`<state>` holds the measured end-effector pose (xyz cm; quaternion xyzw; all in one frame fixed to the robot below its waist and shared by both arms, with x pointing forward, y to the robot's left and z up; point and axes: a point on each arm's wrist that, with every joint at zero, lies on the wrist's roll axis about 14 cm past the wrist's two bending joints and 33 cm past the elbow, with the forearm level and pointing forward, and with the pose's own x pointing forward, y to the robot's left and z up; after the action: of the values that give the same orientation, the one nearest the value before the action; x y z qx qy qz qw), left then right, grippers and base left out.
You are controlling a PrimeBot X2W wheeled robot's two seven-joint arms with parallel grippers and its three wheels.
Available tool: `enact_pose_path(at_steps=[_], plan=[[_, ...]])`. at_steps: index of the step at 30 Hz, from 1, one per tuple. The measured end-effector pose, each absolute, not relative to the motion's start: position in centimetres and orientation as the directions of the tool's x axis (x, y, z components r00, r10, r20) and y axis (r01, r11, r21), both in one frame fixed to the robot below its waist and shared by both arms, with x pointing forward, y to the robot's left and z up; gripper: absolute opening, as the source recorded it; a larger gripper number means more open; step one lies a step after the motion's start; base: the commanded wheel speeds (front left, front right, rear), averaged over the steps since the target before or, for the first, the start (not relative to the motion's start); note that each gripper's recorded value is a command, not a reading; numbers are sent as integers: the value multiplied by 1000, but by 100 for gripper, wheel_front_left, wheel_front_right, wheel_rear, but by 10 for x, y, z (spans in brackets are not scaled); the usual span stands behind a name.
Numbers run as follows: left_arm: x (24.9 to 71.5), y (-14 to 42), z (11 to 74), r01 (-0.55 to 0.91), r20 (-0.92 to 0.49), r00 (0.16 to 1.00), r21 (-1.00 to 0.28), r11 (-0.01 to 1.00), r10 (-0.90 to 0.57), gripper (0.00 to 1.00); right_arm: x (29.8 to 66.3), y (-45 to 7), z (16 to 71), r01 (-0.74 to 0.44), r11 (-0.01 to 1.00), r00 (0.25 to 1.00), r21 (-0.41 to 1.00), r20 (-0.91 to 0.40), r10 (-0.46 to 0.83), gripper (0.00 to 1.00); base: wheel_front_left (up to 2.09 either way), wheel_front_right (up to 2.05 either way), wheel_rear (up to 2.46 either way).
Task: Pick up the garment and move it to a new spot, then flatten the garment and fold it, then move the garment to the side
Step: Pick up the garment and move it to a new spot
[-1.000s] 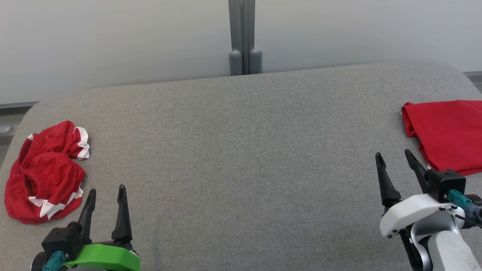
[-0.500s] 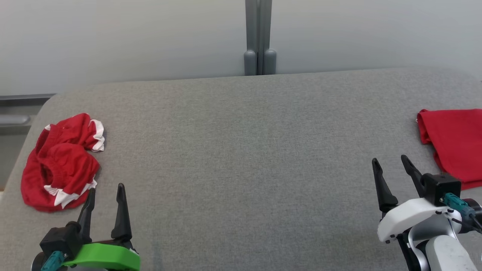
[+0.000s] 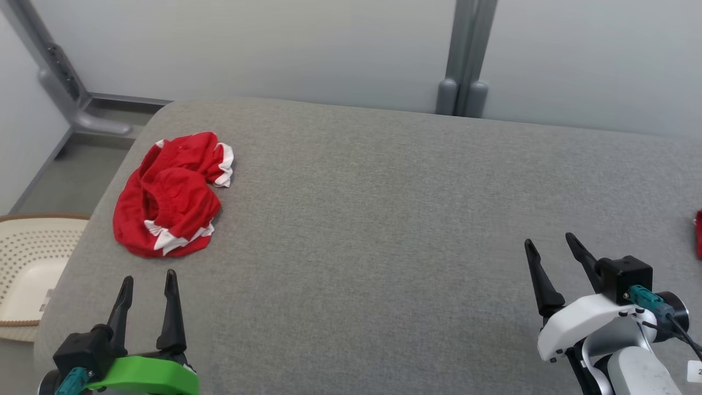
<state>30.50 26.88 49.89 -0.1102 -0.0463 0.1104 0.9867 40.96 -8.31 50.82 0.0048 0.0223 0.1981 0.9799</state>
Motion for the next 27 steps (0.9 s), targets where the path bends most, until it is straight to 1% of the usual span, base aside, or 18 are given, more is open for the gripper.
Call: enact_pose_path(at_steps=[7, 13, 20, 27], plan=[[268, 301, 495, -326, 56, 936, -225, 918, 346, 100, 412, -35, 508, -503, 864, 863, 23, -42, 504, 100, 0, 0, 0], [250, 314, 496, -379, 59, 914, -227, 897, 401, 100, 412, -8, 507, -566, 824, 823, 22, -45, 566, 100, 0, 0, 0], [242, 321, 494, -409, 52, 901, -225, 884, 430, 100, 413, 2, 502, -589, 808, 806, 24, -57, 589, 100, 0, 0, 0], [246, 318, 490, -401, 31, 907, -237, 885, 419, 100, 413, 1, 501, -591, 806, 804, 22, -62, 591, 100, 0, 0, 0]])
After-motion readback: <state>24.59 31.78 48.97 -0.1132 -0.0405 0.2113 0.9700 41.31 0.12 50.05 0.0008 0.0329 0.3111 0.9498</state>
